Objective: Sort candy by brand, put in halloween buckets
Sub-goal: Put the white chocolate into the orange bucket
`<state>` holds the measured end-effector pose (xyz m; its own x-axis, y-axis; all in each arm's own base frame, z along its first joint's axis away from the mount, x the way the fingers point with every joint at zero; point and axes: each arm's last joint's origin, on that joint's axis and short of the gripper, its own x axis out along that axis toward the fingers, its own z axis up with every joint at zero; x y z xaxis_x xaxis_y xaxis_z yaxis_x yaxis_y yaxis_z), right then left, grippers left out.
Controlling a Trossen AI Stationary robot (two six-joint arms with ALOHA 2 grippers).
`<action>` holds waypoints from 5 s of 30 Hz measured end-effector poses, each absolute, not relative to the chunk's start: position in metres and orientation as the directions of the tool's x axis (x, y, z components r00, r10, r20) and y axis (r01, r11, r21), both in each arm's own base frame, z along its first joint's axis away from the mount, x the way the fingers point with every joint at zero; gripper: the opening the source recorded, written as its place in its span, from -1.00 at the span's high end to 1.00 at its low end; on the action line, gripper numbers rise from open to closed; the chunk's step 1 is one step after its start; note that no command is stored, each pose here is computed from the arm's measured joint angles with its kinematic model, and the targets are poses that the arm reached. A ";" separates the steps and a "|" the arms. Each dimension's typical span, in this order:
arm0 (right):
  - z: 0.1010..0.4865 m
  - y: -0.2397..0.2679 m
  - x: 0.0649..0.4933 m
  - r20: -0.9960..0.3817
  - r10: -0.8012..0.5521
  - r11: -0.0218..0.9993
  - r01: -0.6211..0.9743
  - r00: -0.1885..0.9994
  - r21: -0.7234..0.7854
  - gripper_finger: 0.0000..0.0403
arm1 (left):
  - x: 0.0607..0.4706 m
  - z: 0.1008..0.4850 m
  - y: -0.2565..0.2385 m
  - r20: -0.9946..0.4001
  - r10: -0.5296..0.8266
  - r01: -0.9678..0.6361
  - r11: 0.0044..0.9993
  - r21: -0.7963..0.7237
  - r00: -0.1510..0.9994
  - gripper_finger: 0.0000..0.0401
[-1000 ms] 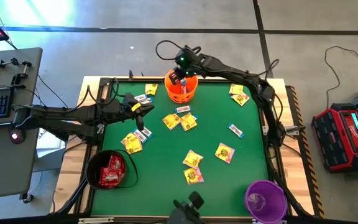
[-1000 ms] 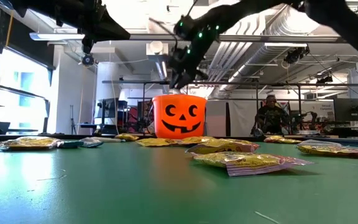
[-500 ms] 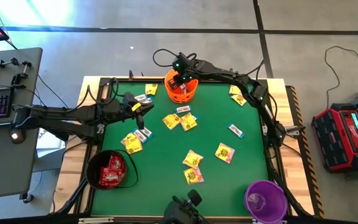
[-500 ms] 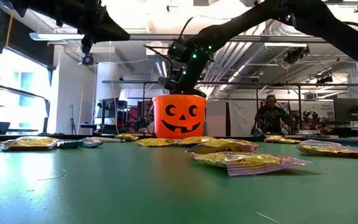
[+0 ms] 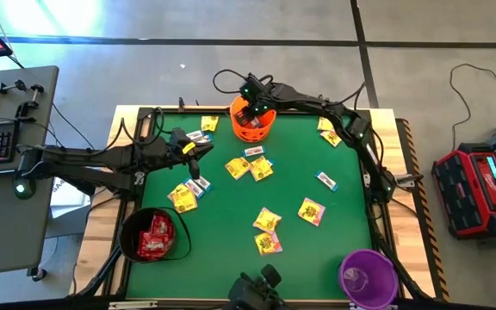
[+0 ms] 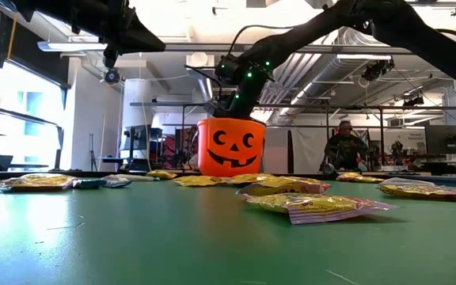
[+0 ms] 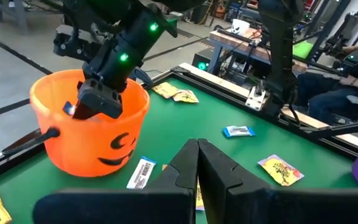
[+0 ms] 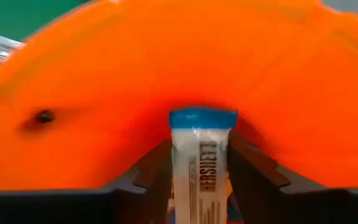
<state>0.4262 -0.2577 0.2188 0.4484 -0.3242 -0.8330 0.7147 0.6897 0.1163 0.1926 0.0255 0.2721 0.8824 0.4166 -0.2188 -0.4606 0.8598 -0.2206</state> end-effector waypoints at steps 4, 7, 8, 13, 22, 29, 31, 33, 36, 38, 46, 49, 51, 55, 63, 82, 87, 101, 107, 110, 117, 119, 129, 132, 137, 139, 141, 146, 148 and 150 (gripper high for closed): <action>0.232 -0.256 0.425 -0.829 -0.327 0.688 0.716 0.454 0.121 0.07 | 0.193 0.272 0.026 -0.219 0.416 -0.460 0.860 -0.221 0.882 1.00; 0.250 -0.255 0.425 -0.823 -0.331 0.696 0.708 0.462 0.118 -0.06 | 0.193 0.272 0.026 -0.219 0.417 -0.461 0.860 -0.221 0.882 1.00; 0.257 -0.255 0.426 -0.816 -0.335 0.699 0.705 0.470 0.120 -0.08 | 0.193 0.272 0.026 -0.219 0.417 -0.461 0.860 -0.220 0.882 1.00; 0.296 -0.248 0.424 -0.793 -0.350 0.734 0.672 0.499 0.099 0.04 | 0.193 0.272 0.026 -0.219 0.418 -0.462 0.858 -0.222 0.882 1.00; 0.333 -0.215 0.421 -0.728 -0.371 0.794 0.603 0.576 0.073 0.94 | 0.190 0.267 0.027 -0.285 0.442 -0.511 0.822 -0.251 0.851 1.00; 0.330 -0.189 0.420 -0.715 -0.371 0.807 0.587 0.593 0.068 0.99 | 0.185 0.274 0.034 -0.413 0.470 -0.582 0.786 -0.206 0.780 1.00; 0.331 -0.180 0.418 -0.682 -0.368 0.809 0.579 0.632 0.100 0.99 | 0.182 0.276 0.038 -0.448 0.479 -0.604 0.774 -0.190 0.755 1.00; 0.332 -0.169 0.413 -0.640 -0.370 0.813 0.568 0.673 0.127 1.00 | 0.179 0.279 0.043 -0.492 0.475 -0.617 0.768 -0.172 0.730 1.00; 0.330 -0.151 0.398 -0.603 -0.357 0.816 0.552 0.713 0.170 1.00 | 0.175 0.280 0.051 -0.582 0.462 -0.642 0.754 -0.139 0.669 1.00; 0.332 -0.138 0.384 -0.576 -0.351 0.814 0.544 0.738 0.202 1.00 | 0.173 0.282 0.057 -0.630 0.447 -0.647 0.754 -0.117 0.635 1.00; 0.356 -0.082 0.321 -0.458 -0.393 0.810 0.536 0.797 0.239 1.00 | 0.182 0.273 0.093 -0.840 0.327 -0.644 0.764 -0.035 0.433 1.00; 0.367 -0.068 0.301 -0.410 -0.421 0.813 0.538 0.809 0.225 1.00 | 0.189 0.262 0.108 -0.902 0.275 -0.618 0.786 0.012 0.332 0.99; 0.370 -0.062 0.291 -0.394 -0.439 0.811 0.545 0.807 0.212 1.00 | 0.193 0.255 0.118 -0.930 0.261 -0.586 0.808 0.063 0.260 0.96; 0.371 -0.056 0.282 -0.384 -0.440 0.812 0.542 0.812 0.215 1.00 | 0.202 0.239 0.136 -0.959 0.254 -0.525 0.838 0.152 0.127 0.81; 0.368 -0.048 0.287 -0.391 -0.446 0.823 0.540 0.805 0.175 1.00 | 0.203 0.205 0.167 -0.969 0.242 -0.482 0.845 0.231 -0.041 0.35; 0.364 -0.044 0.291 -0.402 -0.432 0.834 0.527 0.807 0.162 1.00 | 0.190 0.154 0.216 -0.976 0.160 -0.487 0.847 0.213 -0.149 0.01; 0.364 -0.044 0.291 -0.402 -0.432 0.834 0.527 0.807 0.162 1.00 | 0.194 0.154 0.222 -0.980 0.183 -0.500 0.843 0.197 -0.078 0.01; 0.364 -0.044 0.291 -0.401 -0.432 0.834 0.527 0.808 0.162 1.00 | 0.187 0.138 0.234 -0.991 0.115 -0.559 0.819 0.132 -0.065 0.02; 0.364 -0.044 0.291 -0.401 -0.432 0.834 0.527 0.808 0.162 1.00 | 0.186 0.137 0.234 -0.991 0.111 -0.560 0.818 0.131 -0.069 0.20; 0.365 -0.044 0.291 -0.395 -0.433 0.834 0.526 0.810 0.165 1.00 | 0.186 0.137 0.234 -0.992 0.106 -0.558 0.820 0.128 -0.072 0.37; 0.366 -0.044 0.292 -0.386 -0.433 0.835 0.523 0.815 0.168 1.00 | 0.184 0.137 0.234 -0.986 0.125 -0.556 0.815 0.165 -0.110 0.67; 0.366 -0.044 0.292 -0.385 -0.433 0.835 0.523 0.815 0.168 1.00 | 0.183 0.138 0.234 -0.983 0.134 -0.555 0.811 0.184 -0.130 0.70; 0.366 -0.044 0.292 -0.383 -0.434 0.842 0.518 0.816 0.152 1.00 | 0.175 0.158 0.224 -0.983 0.129 -0.554 0.812 0.181 -0.131 0.73; 0.366 -0.044 0.292 -0.383 -0.434 0.842 0.518 0.816 0.150 1.00 | 0.172 0.166 0.220 -0.983 0.132 -0.557 0.811 0.180 -0.126 0.77; 0.366 -0.044 0.292 -0.383 -0.434 0.844 0.516 0.816 0.144 1.00 | 0.169 0.188 0.214 -0.986 0.161 -0.600 0.784 0.156 -0.046 0.90; 0.366 -0.044 0.292 -0.383 -0.434 0.847 0.514 0.816 0.137 1.00 | 0.168 0.197 0.210 -0.984 0.178 -0.615 0.775 0.144 -0.005 0.94; 0.366 -0.044 0.292 -0.383 -0.434 0.849 0.512 0.816 0.129 1.00 | 0.167 0.207 0.207 -0.980 0.197 -0.627 0.767 0.133 0.033 0.97; 0.366 -0.044 0.292 -0.383 -0.434 0.850 0.512 0.816 0.128 1.00 | 0.164 0.230 0.195 -0.962 0.235 -0.647 0.757 0.092 0.137 1.00; 0.366 -0.044 0.292 -0.383 -0.434 0.850 0.511 0.816 0.128 1.00 | 0.164 0.238 0.189 -0.953 0.242 -0.654 0.754 0.066 0.183 1.00; 0.366 -0.044 0.292 -0.383 -0.434 0.851 0.510 0.816 0.122 1.00 | 0.165 0.245 0.184 -0.944 0.247 -0.657 0.753 0.044 0.219 1.00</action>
<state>0.2920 -0.0441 0.3660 0.8157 -0.4338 -0.3826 0.5102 0.8513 0.1225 0.1648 0.1836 0.2451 0.2192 0.2470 -0.9439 -0.6570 0.7526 0.0444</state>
